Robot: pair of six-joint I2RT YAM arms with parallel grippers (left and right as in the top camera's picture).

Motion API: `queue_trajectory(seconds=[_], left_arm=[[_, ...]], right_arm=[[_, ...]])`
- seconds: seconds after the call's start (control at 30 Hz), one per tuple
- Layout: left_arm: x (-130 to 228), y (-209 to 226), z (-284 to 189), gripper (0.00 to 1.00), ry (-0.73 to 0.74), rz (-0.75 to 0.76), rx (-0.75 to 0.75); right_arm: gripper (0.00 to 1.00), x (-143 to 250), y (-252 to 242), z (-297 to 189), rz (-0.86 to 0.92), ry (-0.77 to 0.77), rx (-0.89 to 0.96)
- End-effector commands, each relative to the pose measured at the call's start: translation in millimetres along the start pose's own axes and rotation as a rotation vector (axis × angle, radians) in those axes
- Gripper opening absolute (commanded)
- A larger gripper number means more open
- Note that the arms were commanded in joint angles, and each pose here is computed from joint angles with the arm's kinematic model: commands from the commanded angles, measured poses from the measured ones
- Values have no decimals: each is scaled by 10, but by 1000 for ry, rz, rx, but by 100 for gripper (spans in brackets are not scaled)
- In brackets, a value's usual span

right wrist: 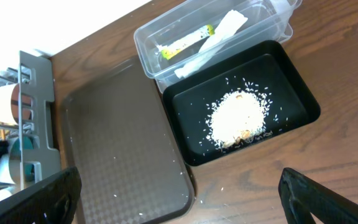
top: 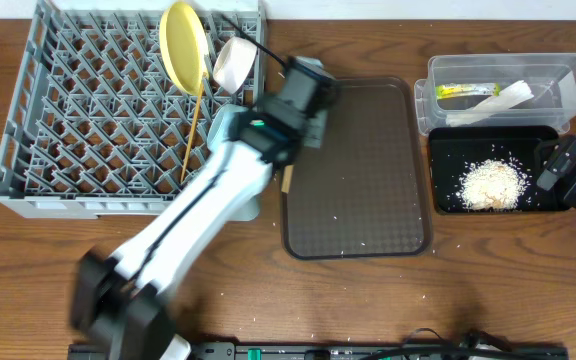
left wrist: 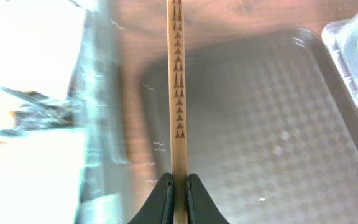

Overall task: Sort waste into correct bins and load items into the dishwasher
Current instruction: 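Carry the second chopstick with the left gripper into the dish rack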

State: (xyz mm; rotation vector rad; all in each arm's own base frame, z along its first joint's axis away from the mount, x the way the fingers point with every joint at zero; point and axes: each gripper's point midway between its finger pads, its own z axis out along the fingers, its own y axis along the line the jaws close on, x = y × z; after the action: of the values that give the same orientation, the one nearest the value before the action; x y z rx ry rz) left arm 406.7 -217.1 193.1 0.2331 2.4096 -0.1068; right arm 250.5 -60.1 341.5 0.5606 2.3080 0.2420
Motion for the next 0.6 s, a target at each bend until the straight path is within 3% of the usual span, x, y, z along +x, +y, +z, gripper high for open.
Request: queue_trajectory(seconds=[0.0, 0.13, 0.33, 0.57], left_arm=[[-249, 673, -466, 8, -88, 42, -198], [-313, 1265, -610, 8, -95, 14, -338], [-180, 2035, -340, 7, -6, -70, -445], [114, 2336, 193, 8, 140, -24, -413]], right_arm=[[99, -20, 5, -20, 11, -7, -2], [99, -21, 6, -18, 11, -7, -2], [99, -21, 5, -16, 11, -6, -2], [99, -21, 4, -17, 11, -6, -2]])
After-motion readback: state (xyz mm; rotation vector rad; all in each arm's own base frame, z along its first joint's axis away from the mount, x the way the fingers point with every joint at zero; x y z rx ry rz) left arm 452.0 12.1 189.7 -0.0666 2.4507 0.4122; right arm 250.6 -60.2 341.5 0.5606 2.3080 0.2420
